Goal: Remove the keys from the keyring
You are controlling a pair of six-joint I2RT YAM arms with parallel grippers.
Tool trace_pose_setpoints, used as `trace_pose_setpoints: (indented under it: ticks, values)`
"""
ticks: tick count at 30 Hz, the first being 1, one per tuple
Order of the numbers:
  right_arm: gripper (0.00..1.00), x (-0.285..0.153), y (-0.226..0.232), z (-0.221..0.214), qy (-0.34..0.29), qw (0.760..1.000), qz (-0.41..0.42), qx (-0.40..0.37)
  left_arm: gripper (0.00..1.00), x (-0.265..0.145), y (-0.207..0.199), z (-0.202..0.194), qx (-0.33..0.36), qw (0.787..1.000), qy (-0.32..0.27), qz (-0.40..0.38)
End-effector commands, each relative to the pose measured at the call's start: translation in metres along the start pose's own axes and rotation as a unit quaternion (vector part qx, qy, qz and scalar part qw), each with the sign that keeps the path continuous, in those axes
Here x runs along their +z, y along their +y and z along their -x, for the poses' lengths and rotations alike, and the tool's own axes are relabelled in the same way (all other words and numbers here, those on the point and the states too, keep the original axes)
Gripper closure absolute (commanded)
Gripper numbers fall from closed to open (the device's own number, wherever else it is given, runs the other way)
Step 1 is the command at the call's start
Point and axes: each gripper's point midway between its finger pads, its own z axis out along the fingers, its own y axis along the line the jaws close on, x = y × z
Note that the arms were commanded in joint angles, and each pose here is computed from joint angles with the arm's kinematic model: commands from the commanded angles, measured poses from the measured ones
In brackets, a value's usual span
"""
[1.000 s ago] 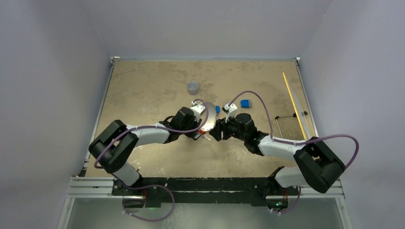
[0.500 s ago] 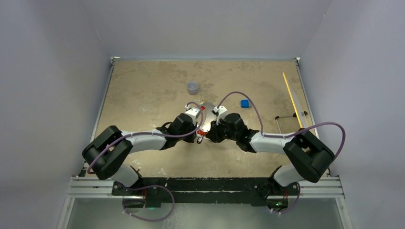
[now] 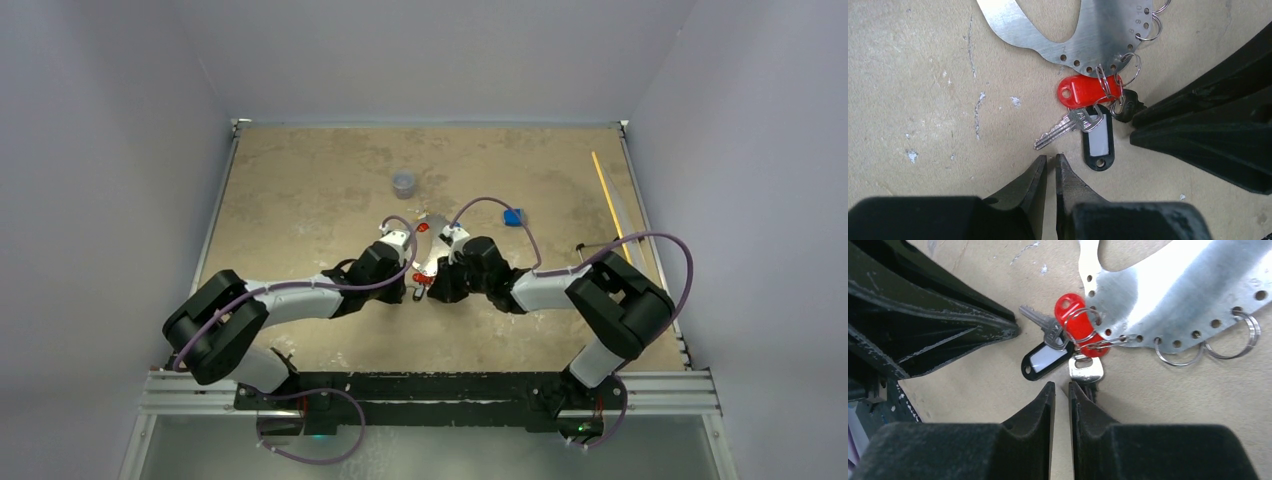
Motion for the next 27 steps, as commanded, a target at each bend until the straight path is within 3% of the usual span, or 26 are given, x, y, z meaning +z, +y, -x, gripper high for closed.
trace_pose_setpoints:
  ticks: [1,5,9,12,21,27]
  values:
    - [0.81,-0.005,-0.008,0.012,-0.012,1.000,-0.001,0.021,0.90,-0.007,0.007,-0.034,-0.015,0.998,0.059,0.009]
    - [0.81,-0.015,-0.003,0.017,-0.014,1.000,0.011,0.006,0.87,-0.017,-0.004,-0.018,-0.022,0.999,0.042,-0.008]
    - [0.81,-0.019,0.010,0.031,-0.030,0.999,0.033,0.000,0.68,-0.025,-0.015,0.005,-0.020,0.999,0.020,-0.023]
    - [0.81,-0.015,0.015,0.038,-0.037,0.998,0.046,0.002,0.62,-0.025,-0.024,0.023,-0.015,0.999,0.003,-0.032]
    - [0.81,-0.001,0.005,0.035,-0.038,0.999,0.034,0.020,0.70,0.004,-0.033,0.048,0.015,0.999,-0.009,-0.028]
    - [0.81,-0.004,-0.020,0.022,-0.033,0.998,0.003,0.050,0.76,0.017,-0.018,0.023,0.013,1.000,0.021,-0.001]
